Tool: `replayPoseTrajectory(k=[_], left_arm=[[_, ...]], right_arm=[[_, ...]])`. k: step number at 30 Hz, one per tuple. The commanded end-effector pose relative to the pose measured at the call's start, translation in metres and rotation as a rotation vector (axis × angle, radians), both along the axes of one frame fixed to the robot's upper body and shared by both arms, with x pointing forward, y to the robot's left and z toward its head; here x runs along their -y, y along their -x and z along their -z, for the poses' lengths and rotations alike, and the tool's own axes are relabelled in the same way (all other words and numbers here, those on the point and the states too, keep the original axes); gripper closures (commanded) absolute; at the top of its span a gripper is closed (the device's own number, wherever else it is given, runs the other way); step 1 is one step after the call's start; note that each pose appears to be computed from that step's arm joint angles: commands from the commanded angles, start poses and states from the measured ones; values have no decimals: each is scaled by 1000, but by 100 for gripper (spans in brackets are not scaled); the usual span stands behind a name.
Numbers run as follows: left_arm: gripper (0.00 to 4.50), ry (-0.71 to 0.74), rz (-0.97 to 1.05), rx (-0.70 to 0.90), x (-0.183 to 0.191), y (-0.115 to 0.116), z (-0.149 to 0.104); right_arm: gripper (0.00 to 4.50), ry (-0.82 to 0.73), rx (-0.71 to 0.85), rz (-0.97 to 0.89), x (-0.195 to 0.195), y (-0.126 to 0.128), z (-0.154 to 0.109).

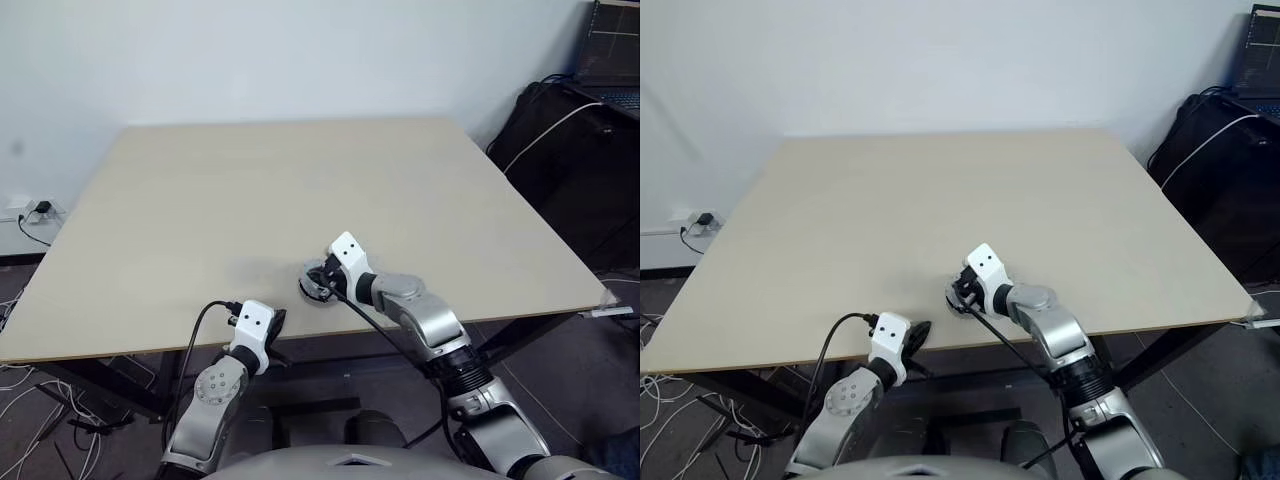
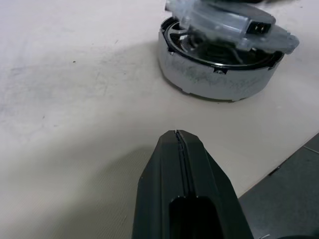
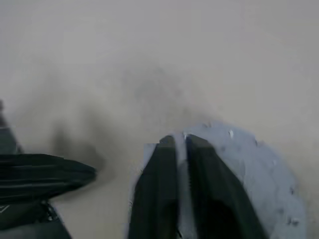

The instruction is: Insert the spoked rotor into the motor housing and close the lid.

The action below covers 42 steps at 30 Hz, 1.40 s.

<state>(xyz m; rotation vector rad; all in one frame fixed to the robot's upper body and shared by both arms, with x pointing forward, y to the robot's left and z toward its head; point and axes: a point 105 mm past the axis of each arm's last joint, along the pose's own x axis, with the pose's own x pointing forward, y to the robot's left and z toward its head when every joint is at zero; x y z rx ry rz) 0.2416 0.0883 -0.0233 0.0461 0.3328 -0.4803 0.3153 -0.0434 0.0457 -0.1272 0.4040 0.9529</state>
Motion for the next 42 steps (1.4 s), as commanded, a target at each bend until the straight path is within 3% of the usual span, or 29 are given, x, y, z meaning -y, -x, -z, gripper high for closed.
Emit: replayPoseTrajectory(k=[1,10,33,38,42], left_arm=[[450,15,0,36,2,-4,-7],[450,12,-5,31,-2,-7,2],[450,11,-22,60,-6,-7,-1],[450,10,-21,58,-6,-7,0],[450,8,-19,53,-7,-7,2]], right_arm=[[297,-30,98,-84,0,-4,-27],[4,26,102,-160,18,-13,-10],[4,39,10,-104,25,-32,16],[120,28,8,-99,26,-31,16],[120,8,22,-75,27,-31,14]])
